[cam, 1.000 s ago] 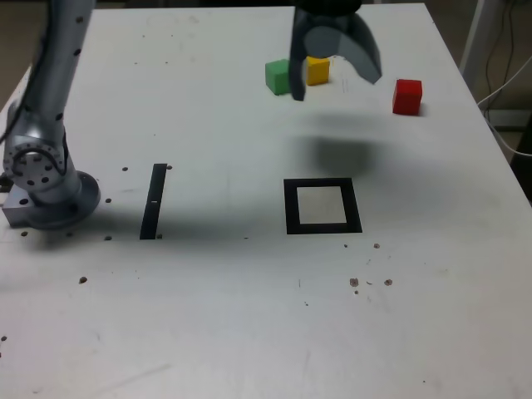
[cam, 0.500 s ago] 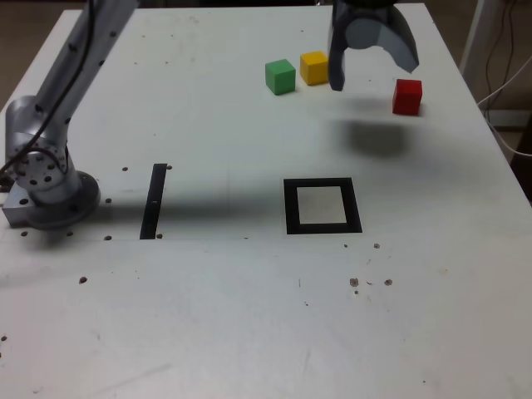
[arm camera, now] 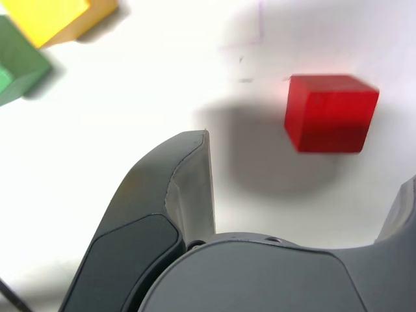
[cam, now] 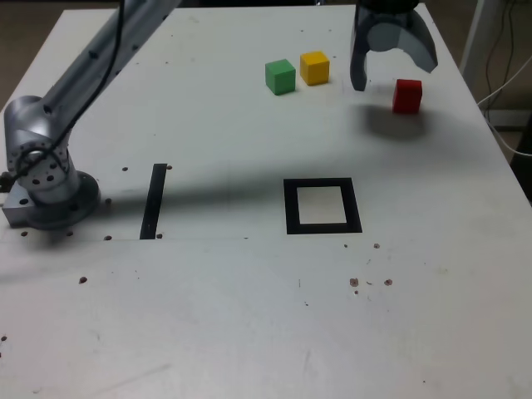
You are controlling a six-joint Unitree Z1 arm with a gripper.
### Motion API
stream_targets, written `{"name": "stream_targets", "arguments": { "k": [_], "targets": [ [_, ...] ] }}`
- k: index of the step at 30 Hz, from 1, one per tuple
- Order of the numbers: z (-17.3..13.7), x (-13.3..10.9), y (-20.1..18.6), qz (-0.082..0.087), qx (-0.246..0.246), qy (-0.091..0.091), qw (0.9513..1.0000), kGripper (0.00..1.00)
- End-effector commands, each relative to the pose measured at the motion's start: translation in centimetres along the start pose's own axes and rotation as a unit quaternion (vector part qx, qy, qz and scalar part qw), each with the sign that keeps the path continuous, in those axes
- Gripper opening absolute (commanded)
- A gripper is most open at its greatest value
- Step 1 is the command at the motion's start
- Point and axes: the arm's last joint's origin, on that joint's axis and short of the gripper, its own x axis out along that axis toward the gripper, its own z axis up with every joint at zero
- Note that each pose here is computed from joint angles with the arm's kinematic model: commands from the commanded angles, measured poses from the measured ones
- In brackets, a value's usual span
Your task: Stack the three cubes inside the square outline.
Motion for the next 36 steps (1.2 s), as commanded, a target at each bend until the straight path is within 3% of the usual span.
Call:
{"name": "stream_targets", "arguments": {
  "k": [1,7,24,30,36],
  "targets": [
    [0.3,0.5,0.4,-0.001,0.0,-0.001,1.0,0.99],
    [1.4,1.7,1.2,0.003,-0.001,-0.01,0.9999,0.99],
    [2.8,4.6,1.8,-0.001,0.001,-0.007,1.0,0.91],
    [2.8,4.6,2.0,0.004,0.0,-0.007,1.0,0.77],
    [2.9,4.5,2.0,0.011,-0.002,-0.006,0.9999,0.52]
  ]
}}
